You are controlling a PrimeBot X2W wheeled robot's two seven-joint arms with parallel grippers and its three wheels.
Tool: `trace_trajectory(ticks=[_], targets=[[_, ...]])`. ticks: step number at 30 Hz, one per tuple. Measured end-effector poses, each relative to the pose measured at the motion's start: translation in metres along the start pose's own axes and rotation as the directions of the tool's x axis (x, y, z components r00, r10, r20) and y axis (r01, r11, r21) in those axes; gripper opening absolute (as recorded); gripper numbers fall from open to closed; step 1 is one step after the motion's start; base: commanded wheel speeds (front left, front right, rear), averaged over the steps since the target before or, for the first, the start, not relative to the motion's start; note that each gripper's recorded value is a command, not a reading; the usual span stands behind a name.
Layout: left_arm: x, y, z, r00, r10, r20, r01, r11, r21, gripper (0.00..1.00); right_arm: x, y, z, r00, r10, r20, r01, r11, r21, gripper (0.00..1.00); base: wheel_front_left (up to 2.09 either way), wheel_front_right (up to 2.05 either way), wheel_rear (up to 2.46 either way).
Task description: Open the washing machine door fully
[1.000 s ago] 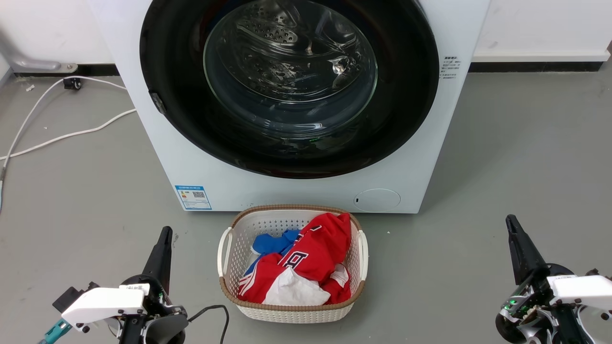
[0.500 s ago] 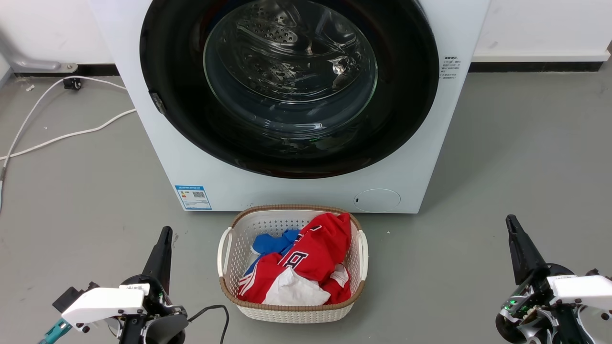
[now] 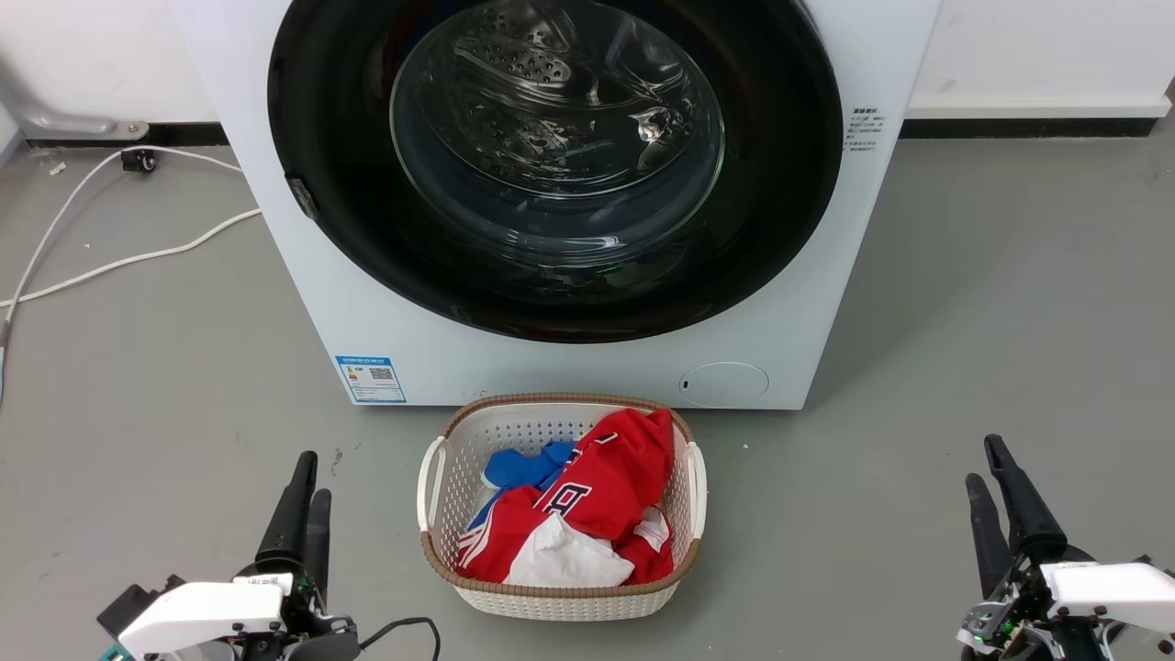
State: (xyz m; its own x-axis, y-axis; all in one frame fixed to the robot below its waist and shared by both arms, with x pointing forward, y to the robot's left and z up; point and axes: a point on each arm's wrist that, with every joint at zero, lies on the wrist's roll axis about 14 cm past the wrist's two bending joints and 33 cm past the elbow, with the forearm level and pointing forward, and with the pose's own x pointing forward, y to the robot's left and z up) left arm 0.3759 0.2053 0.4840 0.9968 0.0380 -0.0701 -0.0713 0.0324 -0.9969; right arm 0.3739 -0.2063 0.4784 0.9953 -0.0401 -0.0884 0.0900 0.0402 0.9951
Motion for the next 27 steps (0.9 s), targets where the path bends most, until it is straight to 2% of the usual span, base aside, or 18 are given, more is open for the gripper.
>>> trace_trajectory(ticks=[3,4,10,11,15,27], targets=[[0.001,-0.003,0.004,1.000,-0.005,0.016,0.004,0.999,0.051,1.00,-0.001,0.001,0.005,1.000,0.004,0.018,-0.003,0.999,-0.051,1.00,0.00,0.00,0.00],[0.002,-0.009,0.005,1.000,-0.013,0.025,0.010,0.993,0.115,1.00,-0.001,0.005,0.008,0.999,0.014,0.029,-0.010,0.993,-0.114,1.00,0.00,0.00,0.00],[0.003,-0.020,0.000,0.999,-0.030,0.019,0.024,0.965,0.261,1.00,-0.001,0.017,0.010,0.998,0.051,0.041,-0.039,0.967,-0.252,1.00,0.00,0.00,0.00],[0.003,-0.022,-0.004,1.000,-0.028,0.014,0.023,0.950,0.312,1.00,-0.001,0.021,0.009,0.997,0.063,0.040,-0.048,0.952,-0.301,1.00,0.00,0.00,0.00],[0.002,-0.022,-0.008,1.000,-0.020,0.012,0.013,0.911,0.411,1.00,-0.002,0.030,0.006,0.995,0.092,0.029,-0.072,0.912,-0.405,1.00,0.00,0.00,0.00],[-0.001,-0.022,-0.017,1.000,-0.013,0.012,0.002,0.774,0.634,1.00,-0.007,0.045,-0.004,0.989,0.148,0.000,-0.112,0.750,-0.652,1.00,0.00,0.00,0.00]])
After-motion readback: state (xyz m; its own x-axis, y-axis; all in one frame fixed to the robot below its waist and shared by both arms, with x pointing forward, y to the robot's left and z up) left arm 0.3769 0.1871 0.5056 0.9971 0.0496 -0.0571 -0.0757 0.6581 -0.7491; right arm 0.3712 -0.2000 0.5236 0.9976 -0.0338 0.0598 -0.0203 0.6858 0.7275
